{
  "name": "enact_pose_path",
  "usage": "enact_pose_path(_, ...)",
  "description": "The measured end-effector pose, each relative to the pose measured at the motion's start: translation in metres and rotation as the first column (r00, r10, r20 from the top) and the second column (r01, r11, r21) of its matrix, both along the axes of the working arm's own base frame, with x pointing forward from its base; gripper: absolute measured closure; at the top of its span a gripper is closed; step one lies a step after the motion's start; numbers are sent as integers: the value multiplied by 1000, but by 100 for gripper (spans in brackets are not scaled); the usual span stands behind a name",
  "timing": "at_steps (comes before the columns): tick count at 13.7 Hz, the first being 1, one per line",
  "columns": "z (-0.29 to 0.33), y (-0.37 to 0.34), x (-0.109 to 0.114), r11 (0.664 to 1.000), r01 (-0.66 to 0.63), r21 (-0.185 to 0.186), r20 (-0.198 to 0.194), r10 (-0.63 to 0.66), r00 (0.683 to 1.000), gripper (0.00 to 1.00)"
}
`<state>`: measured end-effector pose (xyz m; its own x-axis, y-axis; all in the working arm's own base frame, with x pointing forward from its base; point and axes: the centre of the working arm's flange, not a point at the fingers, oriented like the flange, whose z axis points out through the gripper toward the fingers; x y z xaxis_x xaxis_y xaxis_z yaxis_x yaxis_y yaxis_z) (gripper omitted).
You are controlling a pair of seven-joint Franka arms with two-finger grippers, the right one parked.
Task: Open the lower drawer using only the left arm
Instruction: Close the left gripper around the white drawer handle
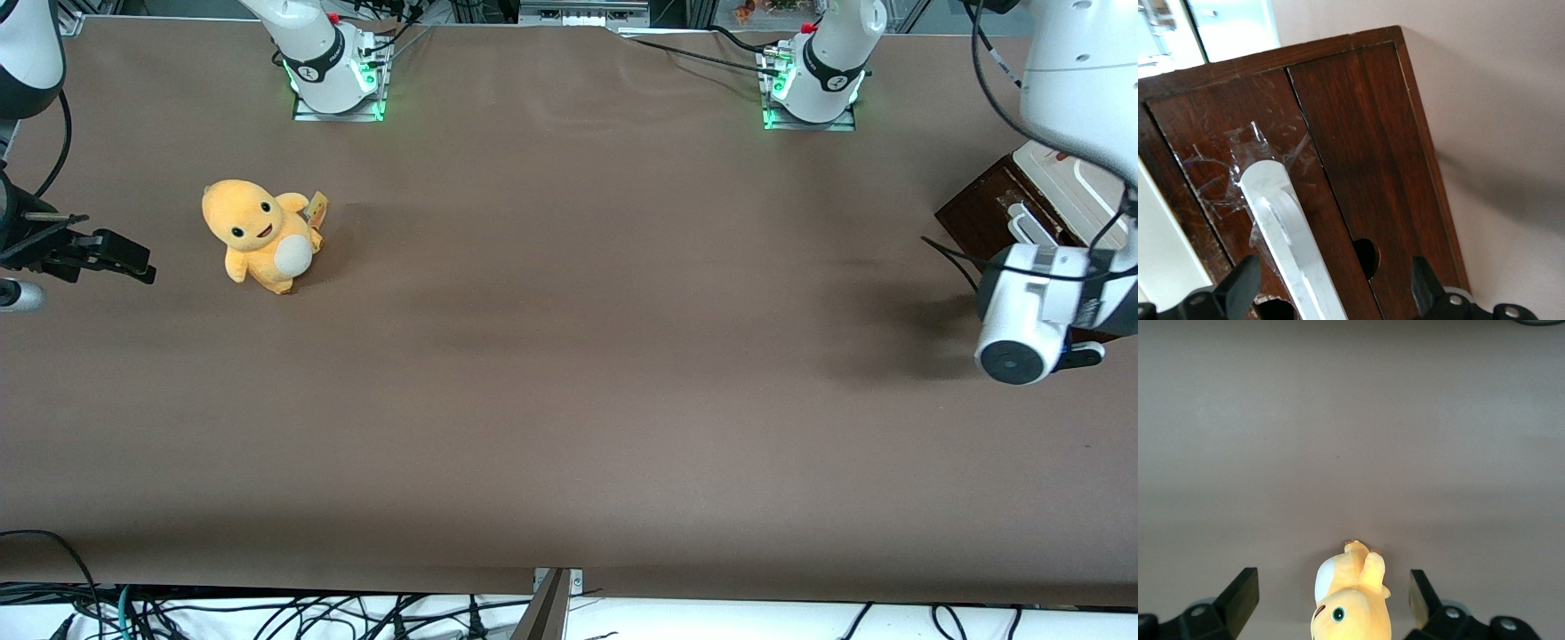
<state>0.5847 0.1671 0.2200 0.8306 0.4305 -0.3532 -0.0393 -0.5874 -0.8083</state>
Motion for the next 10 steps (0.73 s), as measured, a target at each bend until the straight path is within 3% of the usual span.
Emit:
enact_pose_path(3, -15, -18, -2, 994, 47, 99, -69, -41, 997, 0)
enact_pose_path(5, -24, -23, -5, 987, 67, 145, -105, -52, 993, 5)
enact_pose_path(8, -35, -16, -8, 977, 96, 193, -150, -67, 986, 11)
enact_pose_path(10, -40, -14, -10, 974, 101, 201, -163, -68, 984, 24)
